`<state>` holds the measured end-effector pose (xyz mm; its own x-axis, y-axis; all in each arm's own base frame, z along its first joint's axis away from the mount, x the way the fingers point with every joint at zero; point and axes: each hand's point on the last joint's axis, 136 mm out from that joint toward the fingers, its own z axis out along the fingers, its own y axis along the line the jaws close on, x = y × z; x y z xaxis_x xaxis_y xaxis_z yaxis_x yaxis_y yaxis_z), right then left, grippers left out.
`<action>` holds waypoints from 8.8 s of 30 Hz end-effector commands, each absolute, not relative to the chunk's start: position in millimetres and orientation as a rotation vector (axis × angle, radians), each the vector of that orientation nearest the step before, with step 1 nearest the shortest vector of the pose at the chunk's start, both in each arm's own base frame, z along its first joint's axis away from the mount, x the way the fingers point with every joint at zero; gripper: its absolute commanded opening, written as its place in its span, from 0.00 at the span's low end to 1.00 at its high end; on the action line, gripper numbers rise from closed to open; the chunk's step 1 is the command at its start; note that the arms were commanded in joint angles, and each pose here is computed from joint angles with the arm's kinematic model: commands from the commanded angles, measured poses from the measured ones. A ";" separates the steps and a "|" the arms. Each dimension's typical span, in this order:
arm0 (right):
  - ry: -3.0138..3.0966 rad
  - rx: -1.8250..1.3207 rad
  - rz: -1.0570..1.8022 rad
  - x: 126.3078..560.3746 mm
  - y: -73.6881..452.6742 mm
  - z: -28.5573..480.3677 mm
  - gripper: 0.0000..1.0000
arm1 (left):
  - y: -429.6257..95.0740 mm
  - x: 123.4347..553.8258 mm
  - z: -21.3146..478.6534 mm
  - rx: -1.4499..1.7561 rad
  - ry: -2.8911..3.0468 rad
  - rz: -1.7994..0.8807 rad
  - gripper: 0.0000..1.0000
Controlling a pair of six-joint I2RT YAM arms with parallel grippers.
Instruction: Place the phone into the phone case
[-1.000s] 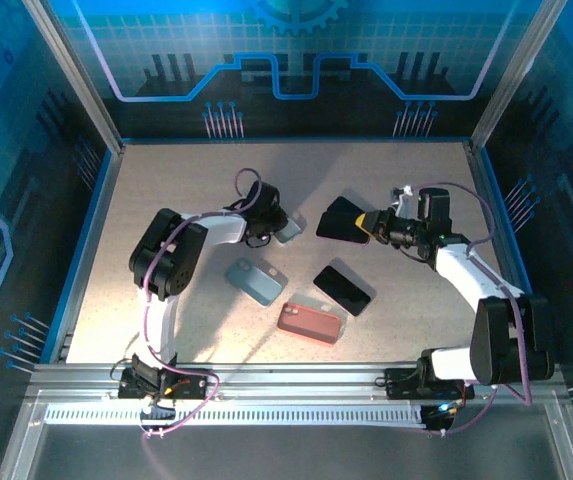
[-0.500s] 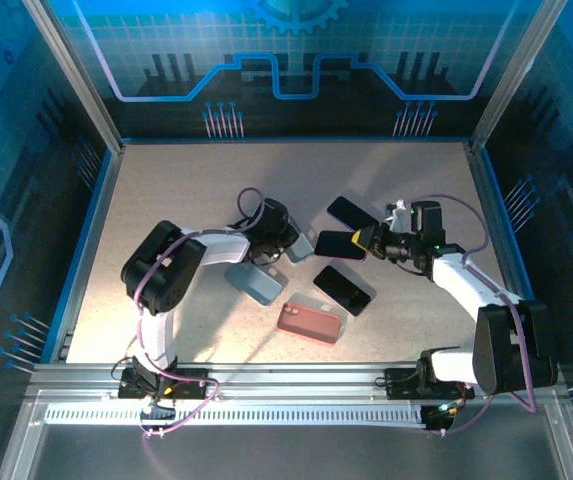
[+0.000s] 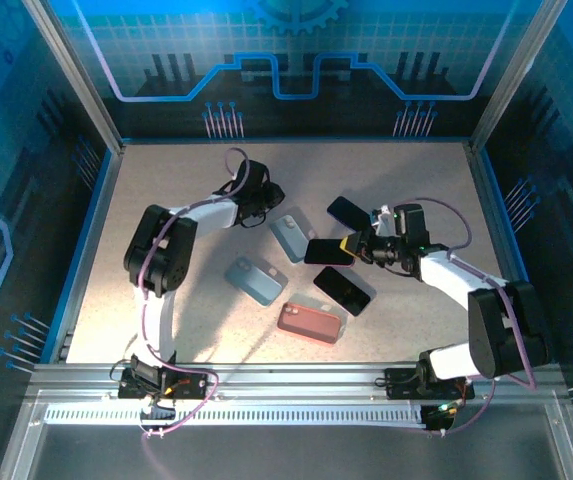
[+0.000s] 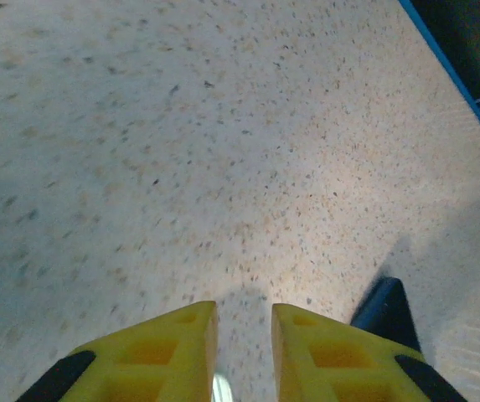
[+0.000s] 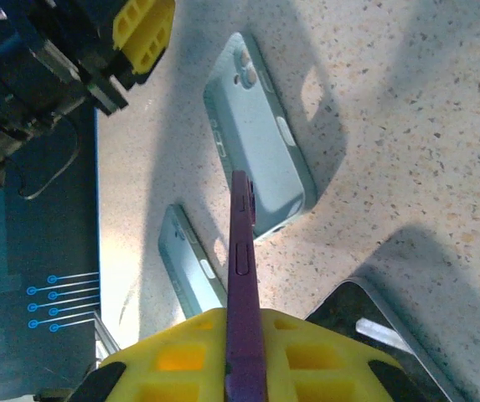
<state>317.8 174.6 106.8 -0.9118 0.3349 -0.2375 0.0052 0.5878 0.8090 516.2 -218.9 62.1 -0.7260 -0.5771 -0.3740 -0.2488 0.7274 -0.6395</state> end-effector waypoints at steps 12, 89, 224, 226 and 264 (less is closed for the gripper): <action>2.459 0.223 1.218 355.1 184.5 101.7 0.00 | -214.2 481.8 20.1 -0.531 2.464 -0.719 0.25; 2.549 0.327 1.319 397.5 238.5 62.4 0.00 | -222.2 403.9 17.8 -0.689 2.327 -1.036 0.28; 2.879 -0.015 0.940 401.9 270.1 11.2 0.37 | -215.6 414.5 31.4 -0.662 2.332 -0.955 0.27; 2.884 -0.020 0.925 402.6 269.4 12.7 0.38 | -215.0 413.9 28.3 -0.664 2.335 -0.949 0.27; 2.831 -0.170 0.795 390.3 255.9 79.0 0.78 | -202.7 407.3 8.2 -0.697 2.352 -0.910 0.26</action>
